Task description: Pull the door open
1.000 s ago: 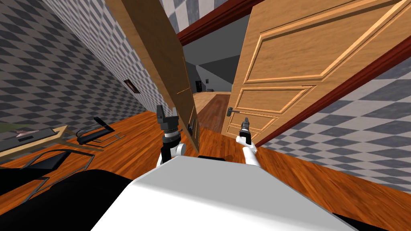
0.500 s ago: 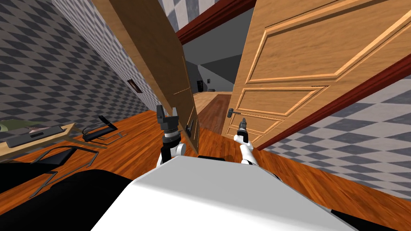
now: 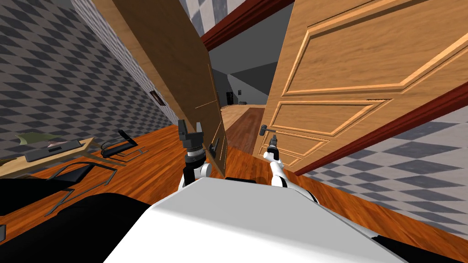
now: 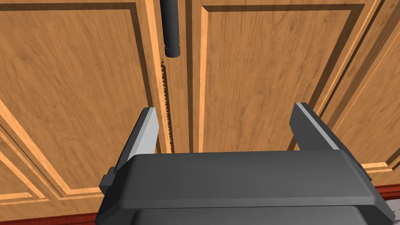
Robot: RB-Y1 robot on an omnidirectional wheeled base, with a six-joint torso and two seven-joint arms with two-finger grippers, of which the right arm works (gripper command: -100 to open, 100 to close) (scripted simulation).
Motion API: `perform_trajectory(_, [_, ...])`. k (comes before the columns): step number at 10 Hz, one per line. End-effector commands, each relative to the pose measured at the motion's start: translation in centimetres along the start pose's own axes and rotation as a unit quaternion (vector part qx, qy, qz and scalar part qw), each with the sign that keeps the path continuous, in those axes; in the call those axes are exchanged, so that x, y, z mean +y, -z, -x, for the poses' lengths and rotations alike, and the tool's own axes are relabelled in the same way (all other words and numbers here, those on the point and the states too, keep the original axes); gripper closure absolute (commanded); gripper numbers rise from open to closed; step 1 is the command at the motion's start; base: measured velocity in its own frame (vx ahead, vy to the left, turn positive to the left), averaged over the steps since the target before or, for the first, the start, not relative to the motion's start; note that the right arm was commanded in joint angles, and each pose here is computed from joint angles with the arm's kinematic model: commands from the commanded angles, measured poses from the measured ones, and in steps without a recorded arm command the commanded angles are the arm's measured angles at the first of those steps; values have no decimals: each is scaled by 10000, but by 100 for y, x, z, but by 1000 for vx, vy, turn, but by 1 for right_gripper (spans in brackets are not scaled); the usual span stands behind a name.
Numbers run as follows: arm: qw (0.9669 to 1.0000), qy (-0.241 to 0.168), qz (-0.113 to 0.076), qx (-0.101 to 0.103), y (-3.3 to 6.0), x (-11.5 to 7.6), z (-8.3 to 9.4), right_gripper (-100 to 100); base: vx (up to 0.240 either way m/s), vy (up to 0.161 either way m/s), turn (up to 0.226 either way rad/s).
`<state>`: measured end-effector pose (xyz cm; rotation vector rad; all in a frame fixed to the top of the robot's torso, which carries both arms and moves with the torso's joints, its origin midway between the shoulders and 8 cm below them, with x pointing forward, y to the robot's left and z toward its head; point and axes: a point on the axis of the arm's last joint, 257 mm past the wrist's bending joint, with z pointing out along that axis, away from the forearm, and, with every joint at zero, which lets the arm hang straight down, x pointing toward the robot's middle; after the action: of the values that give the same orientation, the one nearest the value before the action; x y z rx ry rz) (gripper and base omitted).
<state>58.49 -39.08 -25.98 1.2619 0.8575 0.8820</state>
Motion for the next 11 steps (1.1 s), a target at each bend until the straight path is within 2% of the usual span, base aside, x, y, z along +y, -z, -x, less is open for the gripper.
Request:
perform_trajectory(1, [9999, -46, -103, 15, 9, -68, -79, -100, 80, -69, 62])
perform_trajectory(7, [9989, -197, -410, 101, 22, -236, -378, -100, 57, -53, 39])
perform_trajectory(8, [9982, -253, -516, 145, 39, -289, -498, -100, 58, -82, 61])
perform_trajectory(9, [9986, -229, -461, 123, 24, -268, -449, -100, 27, -44, 24])
perform_trajectory(11, [9989, -118, -383, 251, -27, -213, -447, -100, 25, -10, 266])
